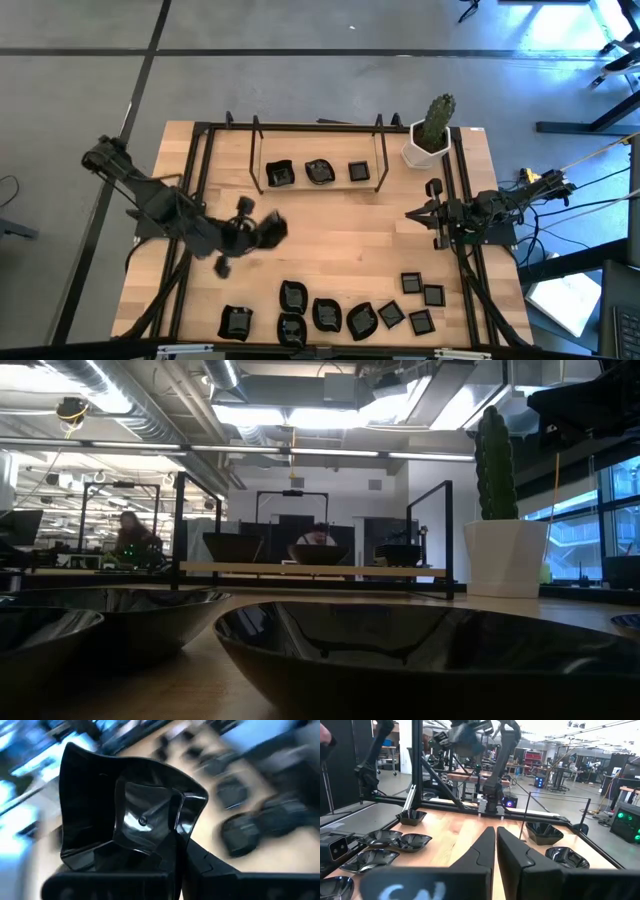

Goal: Pick & Place Mini shaped plates
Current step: Stack the black distorted square plate on top of the black distorted square plate on the shelf

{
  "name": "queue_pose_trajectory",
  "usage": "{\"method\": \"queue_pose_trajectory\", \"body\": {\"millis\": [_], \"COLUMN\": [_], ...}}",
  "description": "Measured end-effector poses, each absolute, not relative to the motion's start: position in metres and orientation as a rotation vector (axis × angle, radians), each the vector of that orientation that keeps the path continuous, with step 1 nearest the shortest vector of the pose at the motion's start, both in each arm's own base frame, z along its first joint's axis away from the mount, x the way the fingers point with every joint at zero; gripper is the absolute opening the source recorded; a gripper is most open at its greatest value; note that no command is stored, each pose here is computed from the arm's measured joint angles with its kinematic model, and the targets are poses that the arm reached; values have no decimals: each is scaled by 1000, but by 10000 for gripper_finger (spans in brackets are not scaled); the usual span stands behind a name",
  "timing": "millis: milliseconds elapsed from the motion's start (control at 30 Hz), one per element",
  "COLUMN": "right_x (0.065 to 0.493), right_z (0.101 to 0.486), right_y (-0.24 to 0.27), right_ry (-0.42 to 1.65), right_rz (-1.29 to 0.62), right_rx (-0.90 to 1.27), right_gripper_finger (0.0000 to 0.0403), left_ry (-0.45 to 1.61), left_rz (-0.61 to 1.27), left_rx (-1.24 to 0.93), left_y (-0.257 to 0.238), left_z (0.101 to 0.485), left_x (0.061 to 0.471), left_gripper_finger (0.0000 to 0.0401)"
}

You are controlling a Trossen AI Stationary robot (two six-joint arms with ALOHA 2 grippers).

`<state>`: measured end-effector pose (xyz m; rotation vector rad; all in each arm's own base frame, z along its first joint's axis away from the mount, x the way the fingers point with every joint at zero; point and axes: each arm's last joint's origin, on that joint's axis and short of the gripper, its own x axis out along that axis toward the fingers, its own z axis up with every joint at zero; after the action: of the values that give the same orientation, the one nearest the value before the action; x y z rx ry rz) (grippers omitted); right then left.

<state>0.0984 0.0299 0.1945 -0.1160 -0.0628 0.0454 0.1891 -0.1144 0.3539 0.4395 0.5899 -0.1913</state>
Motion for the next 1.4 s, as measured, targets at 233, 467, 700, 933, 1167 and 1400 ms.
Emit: {"method": "queue_pose_trajectory", "body": {"millis": [233, 467, 700, 933, 1167, 1400], "right_x": [98, 98, 98, 98, 98, 98], "right_z": [194, 194, 195, 195, 195, 194], "right_y": [30, 30, 30, 30, 30, 30], "right_ry": [-63, -63, -63, -63, -63, -63], "right_rz": [46, 45, 45, 45, 45, 45], "right_rx": [-116, -121, -120, -119, -120, -118], "right_gripper_finger": [20, 20, 20, 20, 20, 20], "left_ry": [389, 203, 233, 347, 720, 969], "left_rz": [-150, 42, 151, 310, 470, 528], "left_rx": [321, 91, 74, 61, 82, 24], "left_y": [-77, -57, -55, -35, -2, 30], "left_z": [329, 307, 306, 331, 315, 271], "left_x": [154, 130, 158, 210, 261, 288], "left_gripper_finger": [2, 2, 2, 2, 3, 3]}}
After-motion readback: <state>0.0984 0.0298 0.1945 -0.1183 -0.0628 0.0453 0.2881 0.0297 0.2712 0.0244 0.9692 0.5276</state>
